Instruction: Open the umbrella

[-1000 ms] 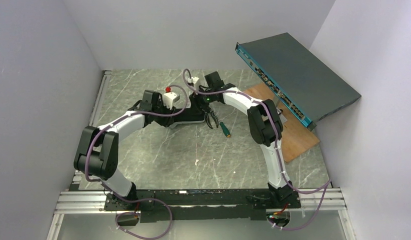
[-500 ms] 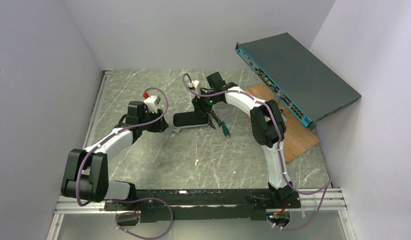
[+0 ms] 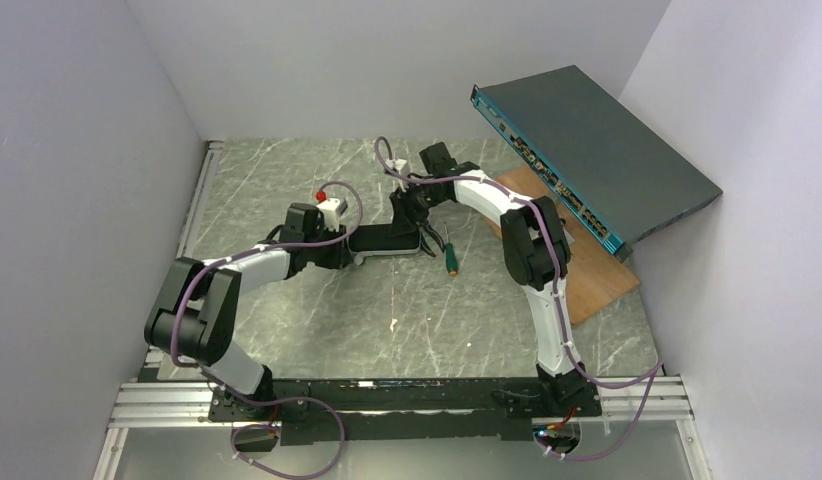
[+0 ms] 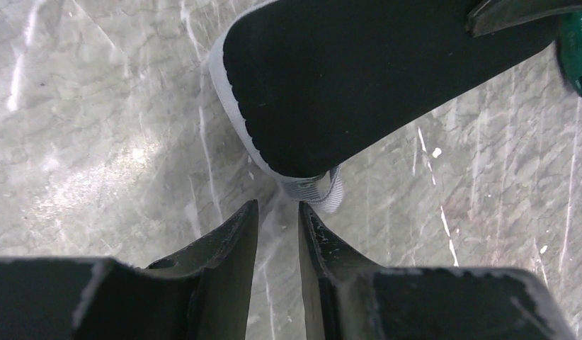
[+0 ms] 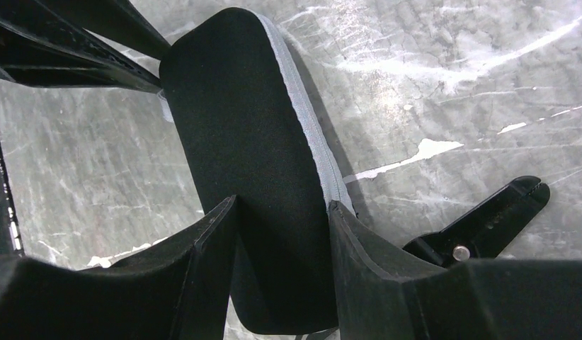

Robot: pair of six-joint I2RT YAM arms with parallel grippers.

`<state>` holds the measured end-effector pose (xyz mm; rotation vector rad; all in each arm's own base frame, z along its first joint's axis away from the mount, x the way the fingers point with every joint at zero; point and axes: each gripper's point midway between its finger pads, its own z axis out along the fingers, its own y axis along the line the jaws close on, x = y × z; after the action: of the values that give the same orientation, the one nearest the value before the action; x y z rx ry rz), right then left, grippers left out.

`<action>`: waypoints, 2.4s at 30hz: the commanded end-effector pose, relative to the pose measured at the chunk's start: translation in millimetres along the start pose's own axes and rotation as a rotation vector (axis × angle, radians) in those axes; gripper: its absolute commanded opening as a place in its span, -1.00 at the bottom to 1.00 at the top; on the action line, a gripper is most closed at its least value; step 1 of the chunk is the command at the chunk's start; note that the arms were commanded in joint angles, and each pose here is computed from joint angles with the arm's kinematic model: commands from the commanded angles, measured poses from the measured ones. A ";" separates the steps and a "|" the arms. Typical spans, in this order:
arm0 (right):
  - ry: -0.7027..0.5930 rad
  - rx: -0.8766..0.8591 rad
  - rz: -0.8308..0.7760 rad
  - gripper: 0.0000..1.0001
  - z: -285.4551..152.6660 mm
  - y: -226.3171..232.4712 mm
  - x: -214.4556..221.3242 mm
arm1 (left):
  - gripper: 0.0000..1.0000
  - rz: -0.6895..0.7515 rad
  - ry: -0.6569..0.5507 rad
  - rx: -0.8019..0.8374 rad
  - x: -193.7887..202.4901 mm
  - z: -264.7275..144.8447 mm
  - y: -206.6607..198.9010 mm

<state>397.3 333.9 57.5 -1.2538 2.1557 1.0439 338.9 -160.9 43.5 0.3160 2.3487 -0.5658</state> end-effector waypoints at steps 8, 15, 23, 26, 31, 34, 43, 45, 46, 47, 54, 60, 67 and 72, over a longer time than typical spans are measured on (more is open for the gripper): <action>0.349 -0.011 0.266 -1.00 16.1 6.7 126.7 | -0.37 0.086 -0.119 0.019 -29.5 -7.5 -9.2; 0.354 -0.010 0.255 -1.00 16.4 6.3 126.9 | -0.19 -0.054 -0.103 -0.136 -33.7 -17.5 20.0; 0.352 0.005 0.265 -1.00 18.2 3.8 126.1 | -0.20 -0.041 -0.056 -0.050 -30.7 9.2 13.3; 0.355 0.009 0.272 -1.00 18.0 3.5 127.7 | -0.25 0.000 -0.027 0.003 -17.5 12.4 -3.2; 0.364 -0.008 0.271 -1.00 16.7 8.2 129.8 | -0.25 -0.023 -0.033 0.058 0.4 9.8 -23.2; 0.367 -0.006 0.269 -1.00 16.2 9.8 130.1 | -0.22 -0.015 -0.042 0.075 -0.8 11.4 -33.6; 0.361 -0.009 0.285 -1.00 23.1 17.6 128.8 | 0.02 -0.099 -0.081 -0.020 -22.9 24.5 -26.4; 0.359 -0.011 0.295 -1.00 23.8 18.5 128.6 | 0.01 -0.105 -0.083 -0.057 -24.5 25.6 -23.0; 0.362 -0.010 0.300 -1.00 24.0 19.0 130.2 | 0.00 -0.107 -0.084 -0.072 -24.9 25.6 -21.1; 0.364 -0.009 0.300 -1.00 23.7 18.8 131.1 | -0.01 -0.105 -0.087 -0.087 -26.1 25.6 -19.2; 0.395 0.001 0.271 -1.00 22.9 14.0 138.0 | -0.43 -0.038 -0.125 -0.092 -34.2 25.8 -16.5; 0.410 0.006 0.264 -1.00 23.0 10.8 138.3 | -0.92 -0.011 -0.123 -0.098 -38.8 21.6 -14.4; 0.433 0.025 0.241 -1.00 22.2 2.6 136.2 | -1.00 -0.001 -0.094 -0.169 -40.0 12.0 10.6; 0.443 0.050 0.221 -1.00 22.2 -5.3 133.4 | -1.00 -0.032 -0.023 -0.205 -35.5 7.4 34.0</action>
<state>397.3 333.3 53.5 -1.2084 2.2391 1.0635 355.8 -160.7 33.9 0.2077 2.4024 -0.4204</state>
